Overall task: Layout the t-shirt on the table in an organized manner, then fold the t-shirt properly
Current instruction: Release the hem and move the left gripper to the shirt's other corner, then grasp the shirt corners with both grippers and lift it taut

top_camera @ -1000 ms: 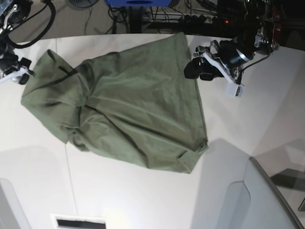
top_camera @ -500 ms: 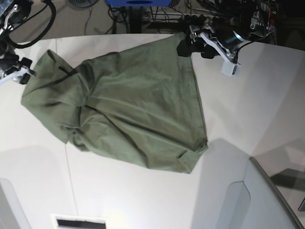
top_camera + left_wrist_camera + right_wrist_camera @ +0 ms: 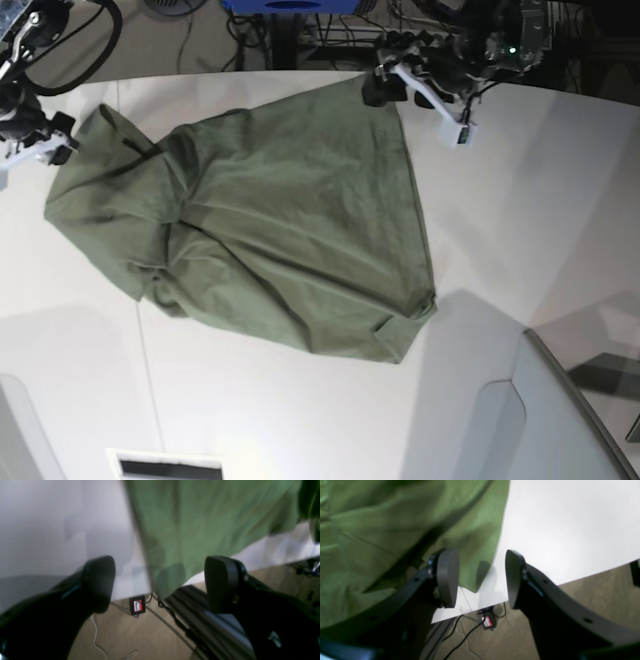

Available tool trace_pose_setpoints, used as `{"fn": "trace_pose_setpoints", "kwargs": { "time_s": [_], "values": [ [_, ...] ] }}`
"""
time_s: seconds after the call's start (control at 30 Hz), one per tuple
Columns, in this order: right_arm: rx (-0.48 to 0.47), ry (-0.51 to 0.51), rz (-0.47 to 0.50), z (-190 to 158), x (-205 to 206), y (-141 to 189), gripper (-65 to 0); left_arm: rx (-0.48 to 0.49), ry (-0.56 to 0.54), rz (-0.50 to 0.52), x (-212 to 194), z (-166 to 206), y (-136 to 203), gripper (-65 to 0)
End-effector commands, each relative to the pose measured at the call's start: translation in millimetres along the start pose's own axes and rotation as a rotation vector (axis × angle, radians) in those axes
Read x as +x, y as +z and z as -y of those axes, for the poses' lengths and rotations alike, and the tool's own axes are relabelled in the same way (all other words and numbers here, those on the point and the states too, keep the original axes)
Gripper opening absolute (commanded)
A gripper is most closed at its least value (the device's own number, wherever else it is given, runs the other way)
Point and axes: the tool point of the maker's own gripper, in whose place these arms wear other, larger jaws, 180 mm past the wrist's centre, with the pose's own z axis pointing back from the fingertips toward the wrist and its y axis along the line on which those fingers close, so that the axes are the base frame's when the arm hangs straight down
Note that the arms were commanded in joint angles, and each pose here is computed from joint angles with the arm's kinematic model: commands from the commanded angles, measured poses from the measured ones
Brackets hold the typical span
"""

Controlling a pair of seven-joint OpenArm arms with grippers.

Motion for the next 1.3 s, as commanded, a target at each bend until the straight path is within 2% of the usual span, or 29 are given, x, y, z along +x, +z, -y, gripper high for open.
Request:
{"fn": "trace_pose_setpoints", "kwargs": {
  "time_s": [0.0,0.13,0.23,0.33,0.47,0.5,0.57,0.6,0.67,0.7,0.83,1.03,1.13,1.2,1.27],
  "values": [
    [-0.001,0.011,0.038,1.7,10.6,3.2,-36.6,0.003,-0.002,-0.026,-9.1,0.3,1.3,-10.2],
    [0.001,0.007,0.031,1.6,8.8,1.5,-36.8,-0.059,-0.051,-0.054,-13.4,25.7,-8.8,-10.9],
    [0.001,0.007,0.031,1.6,8.8,1.5,-43.2,-0.094,-0.065,-0.075,-20.3,41.0,-13.3,-10.9],
    [0.001,0.007,0.031,1.6,8.8,1.5,-47.7,-0.098,-0.064,-0.078,-18.7,42.3,-17.9,-11.0],
    [0.001,0.007,0.031,1.6,8.8,1.5,-48.0,-0.085,-0.046,-0.108,-24.1,33.1,-27.6,-12.7],
    [0.001,0.007,0.031,1.6,8.8,1.5,-48.0,-0.083,-0.044,-0.112,-23.1,31.4,-30.3,-16.1],
    [0.003,0.007,0.031,0.9,9.1,1.0,-48.0,-0.079,-0.035,-0.125,-25.8,28.1,-34.4,-28.8],
    [0.004,0.008,0.031,0.4,9.1,0.8,-47.9,-0.076,-0.031,-0.128,-26.5,26.4,-35.4,-37.7],
    [0.003,0.007,0.031,0.9,9.1,1.0,-48.0,-0.085,-0.029,-0.113,-19.6,31.2,-38.3,-60.1],
    [0.004,0.008,0.031,0.4,9.1,0.8,-48.2,-0.087,-0.028,-0.108,-17.4,32.3,-38.7,-65.0],
    [0.008,0.011,0.03,-1.3,9.5,0.4,-48.6,-0.082,-0.045,-0.078,-4.4,30.6,-34.9,-65.0],
    [0.01,0.005,0.017,-2.7,6.4,-0.2,-48.2,-0.059,-0.191,0.047,48.8,27.4,-1.3,-65.0],
    [0.016,0.004,-0.029,-5.2,-0.6,-0.8,-47.1,-0.024,-0.211,0.109,75.2,19.1,15.8,-65.0],
    [0.023,-0.001,-0.076,-7.9,-4.1,-1.6,-39.8,0.008,-0.215,0.124,92.4,10.9,26.0,-65.0],
    [0.035,-0.009,-0.116,-11.0,-7.4,-4.8,-26.4,0.041,-0.22,0.142,111.1,3.4,37.0,-65.0]
  ]
}}
